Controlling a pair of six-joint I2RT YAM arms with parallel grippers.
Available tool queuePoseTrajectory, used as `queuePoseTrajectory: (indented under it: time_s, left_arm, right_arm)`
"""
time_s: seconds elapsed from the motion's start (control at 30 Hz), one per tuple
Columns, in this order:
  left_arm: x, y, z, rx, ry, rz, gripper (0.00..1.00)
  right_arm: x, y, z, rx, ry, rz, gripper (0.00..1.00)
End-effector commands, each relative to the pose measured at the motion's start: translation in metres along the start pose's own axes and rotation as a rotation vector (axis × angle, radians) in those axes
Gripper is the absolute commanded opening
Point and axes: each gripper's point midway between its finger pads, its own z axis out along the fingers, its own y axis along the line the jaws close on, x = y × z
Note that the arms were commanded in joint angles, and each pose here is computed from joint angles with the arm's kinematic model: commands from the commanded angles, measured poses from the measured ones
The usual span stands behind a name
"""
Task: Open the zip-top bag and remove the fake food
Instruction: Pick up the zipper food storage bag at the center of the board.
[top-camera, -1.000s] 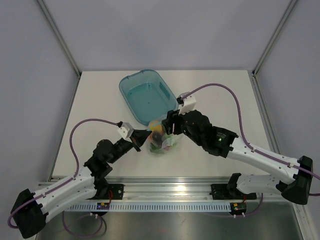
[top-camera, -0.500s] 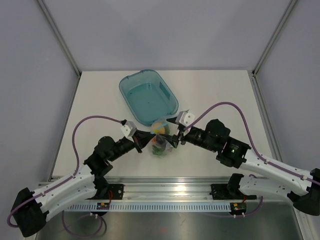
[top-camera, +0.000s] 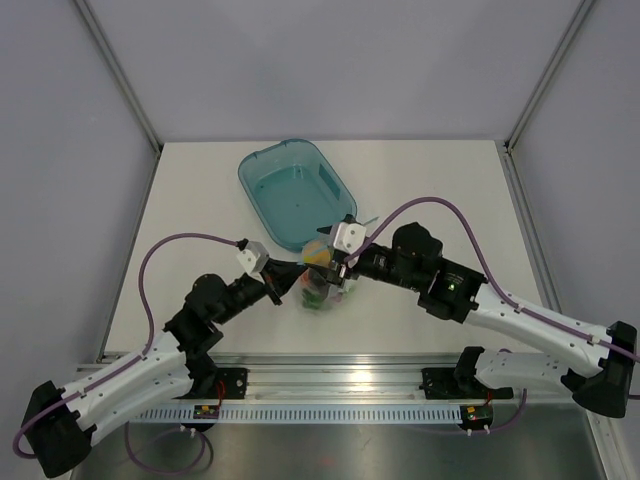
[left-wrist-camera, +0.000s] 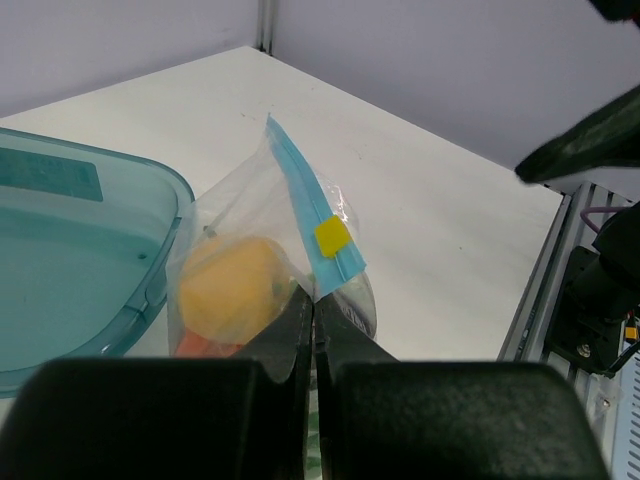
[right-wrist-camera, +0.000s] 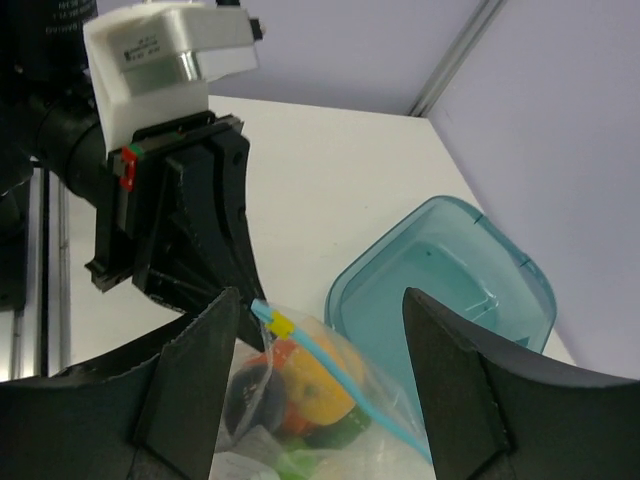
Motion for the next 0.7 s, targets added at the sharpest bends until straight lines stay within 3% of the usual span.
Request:
queuePoseTrajectory:
  time_s: [0.0,0.23,0.5,0.67]
  left_arm:
    - [-0.029,0.000,0.001,-0.013,-0.096,0.015,0.00]
    - [-0.030,-0.001,0.001,-0.009,-0.101,0.013,0.00]
    - [-0.026,-0.001,0.001,-0.008,-0.096,0.011,0.00]
    - [-0.026,-0.004,0.002,0.009,-0.088,0.011,0.00]
  right_arm:
    - [-0.035,-0.012,0.006,-0.005,-0.060,-0.114,0.74]
    - [-0.010,-0.029,0.011,0.049,0.096,-0.186,0.73]
    - [-0.003,-0.013,-0.010,0.036,-0.013,-0.235,0.71]
    - [-0.001,-0.010,-0.017,0.033,-0.022,-0.255,0.62]
